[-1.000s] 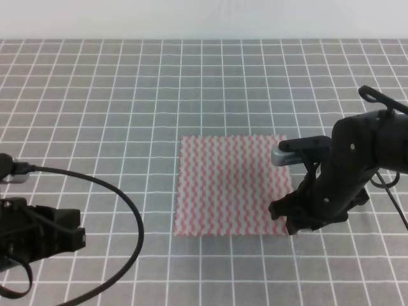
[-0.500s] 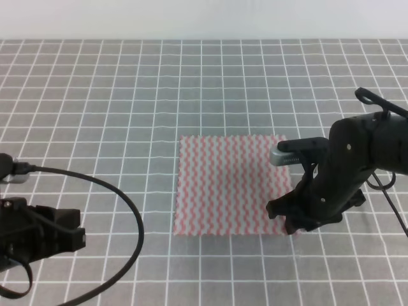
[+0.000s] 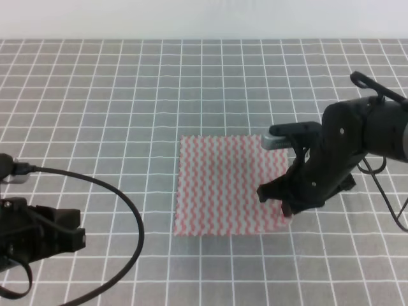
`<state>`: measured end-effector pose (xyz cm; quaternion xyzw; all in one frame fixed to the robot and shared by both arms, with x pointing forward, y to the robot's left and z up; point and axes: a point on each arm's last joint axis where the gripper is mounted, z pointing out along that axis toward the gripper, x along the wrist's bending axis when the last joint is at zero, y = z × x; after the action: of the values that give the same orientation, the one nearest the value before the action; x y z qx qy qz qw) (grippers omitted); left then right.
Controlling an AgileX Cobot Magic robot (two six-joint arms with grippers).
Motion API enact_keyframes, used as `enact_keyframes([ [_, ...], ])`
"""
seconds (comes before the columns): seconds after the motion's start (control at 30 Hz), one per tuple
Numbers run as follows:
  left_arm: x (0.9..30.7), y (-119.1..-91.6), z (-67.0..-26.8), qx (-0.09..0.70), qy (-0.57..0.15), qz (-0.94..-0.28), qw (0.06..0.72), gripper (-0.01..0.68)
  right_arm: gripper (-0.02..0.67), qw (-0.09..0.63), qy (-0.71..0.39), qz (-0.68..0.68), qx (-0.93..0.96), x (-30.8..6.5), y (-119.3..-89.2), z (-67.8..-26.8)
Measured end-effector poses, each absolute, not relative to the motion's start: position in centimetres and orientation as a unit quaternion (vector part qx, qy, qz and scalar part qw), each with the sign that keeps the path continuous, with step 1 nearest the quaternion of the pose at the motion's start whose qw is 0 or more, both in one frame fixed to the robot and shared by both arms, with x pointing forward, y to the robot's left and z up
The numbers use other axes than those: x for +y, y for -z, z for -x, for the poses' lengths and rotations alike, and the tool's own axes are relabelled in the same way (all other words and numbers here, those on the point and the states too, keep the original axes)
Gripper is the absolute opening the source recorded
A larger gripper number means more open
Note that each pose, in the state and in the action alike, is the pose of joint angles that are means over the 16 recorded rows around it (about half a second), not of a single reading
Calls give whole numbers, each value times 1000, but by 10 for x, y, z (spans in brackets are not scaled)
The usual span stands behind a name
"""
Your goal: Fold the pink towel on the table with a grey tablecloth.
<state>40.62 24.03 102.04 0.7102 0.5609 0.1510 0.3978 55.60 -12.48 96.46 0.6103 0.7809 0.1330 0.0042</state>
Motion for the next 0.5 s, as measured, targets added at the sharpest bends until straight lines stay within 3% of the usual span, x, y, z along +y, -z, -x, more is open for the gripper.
enact_keyframes([
  [0.23,238,-1021,-406,524,-166,-737,393,41,-15,13,-145,-590,794,-122,-981,-561],
  [0.5,221,-1021,-411,429,-174,-800,381,229,-16,22,-157,-571,806,-120,-991,-564],
])
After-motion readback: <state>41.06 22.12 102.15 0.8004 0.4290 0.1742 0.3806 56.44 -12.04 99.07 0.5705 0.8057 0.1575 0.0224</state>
